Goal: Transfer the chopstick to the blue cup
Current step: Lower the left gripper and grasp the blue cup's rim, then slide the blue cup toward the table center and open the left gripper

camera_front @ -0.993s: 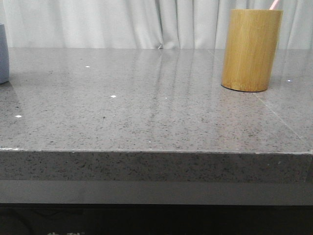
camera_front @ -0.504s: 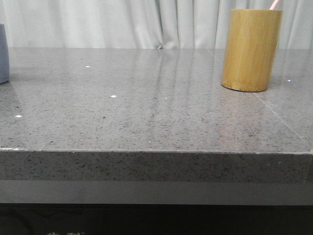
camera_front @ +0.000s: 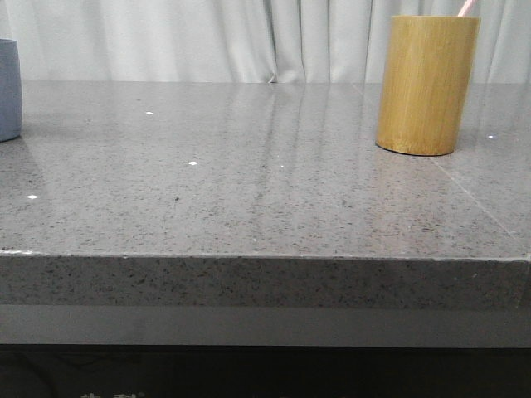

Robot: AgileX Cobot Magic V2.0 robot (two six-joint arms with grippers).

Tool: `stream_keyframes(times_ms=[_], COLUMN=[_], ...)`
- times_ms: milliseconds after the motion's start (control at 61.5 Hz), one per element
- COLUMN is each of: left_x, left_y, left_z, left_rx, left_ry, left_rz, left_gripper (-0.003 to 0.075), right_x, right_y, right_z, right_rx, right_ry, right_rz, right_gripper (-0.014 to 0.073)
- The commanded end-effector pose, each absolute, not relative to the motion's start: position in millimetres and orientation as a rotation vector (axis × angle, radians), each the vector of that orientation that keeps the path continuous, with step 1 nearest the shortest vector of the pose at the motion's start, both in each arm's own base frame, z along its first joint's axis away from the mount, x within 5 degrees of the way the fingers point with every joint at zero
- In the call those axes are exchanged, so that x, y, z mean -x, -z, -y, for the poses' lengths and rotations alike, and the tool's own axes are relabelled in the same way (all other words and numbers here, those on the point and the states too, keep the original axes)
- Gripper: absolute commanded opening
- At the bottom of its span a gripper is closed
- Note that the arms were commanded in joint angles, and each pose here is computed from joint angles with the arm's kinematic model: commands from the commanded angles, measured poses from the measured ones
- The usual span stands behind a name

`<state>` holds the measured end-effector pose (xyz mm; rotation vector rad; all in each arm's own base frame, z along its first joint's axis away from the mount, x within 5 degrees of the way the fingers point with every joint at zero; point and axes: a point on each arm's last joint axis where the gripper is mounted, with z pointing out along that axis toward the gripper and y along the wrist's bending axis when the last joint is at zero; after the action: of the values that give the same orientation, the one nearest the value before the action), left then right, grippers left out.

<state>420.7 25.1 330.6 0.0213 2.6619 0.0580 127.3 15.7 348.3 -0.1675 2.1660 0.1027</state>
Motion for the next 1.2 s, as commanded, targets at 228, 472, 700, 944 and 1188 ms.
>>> stream_keyframes(times_ms=[228,472,700,944,1188], left_x=[-406,-393,-388,-391,-397], left_y=[-397,-412,-402,-388,-371], left_z=[27,95,144,176,187], left_rx=[-0.175,-0.391,-0.529,-0.606,-0.619], left_ry=[-0.013,0.058,0.133,0.174,0.222], left_rz=[-2.489,-2.432,-2.409,-2.389,-2.423], left_gripper=[-0.0019,-0.0019,-0.0019,-0.0019,-0.0019], right_x=[-137,-142,-143,-142,-142], right_y=[-360,-358,-358,-358,-358], right_z=[-16,-16,-16,-17,-17], right_rx=[0.161,0.161,0.157,0.158,0.158], right_ry=[-0.099,-0.099,-0.101,-0.103,-0.103], right_rz=[-2.093,-2.110,-2.100,-2.106,-2.106], right_gripper=[0.0549,0.0549,0.0549,0.0549,0.0549])
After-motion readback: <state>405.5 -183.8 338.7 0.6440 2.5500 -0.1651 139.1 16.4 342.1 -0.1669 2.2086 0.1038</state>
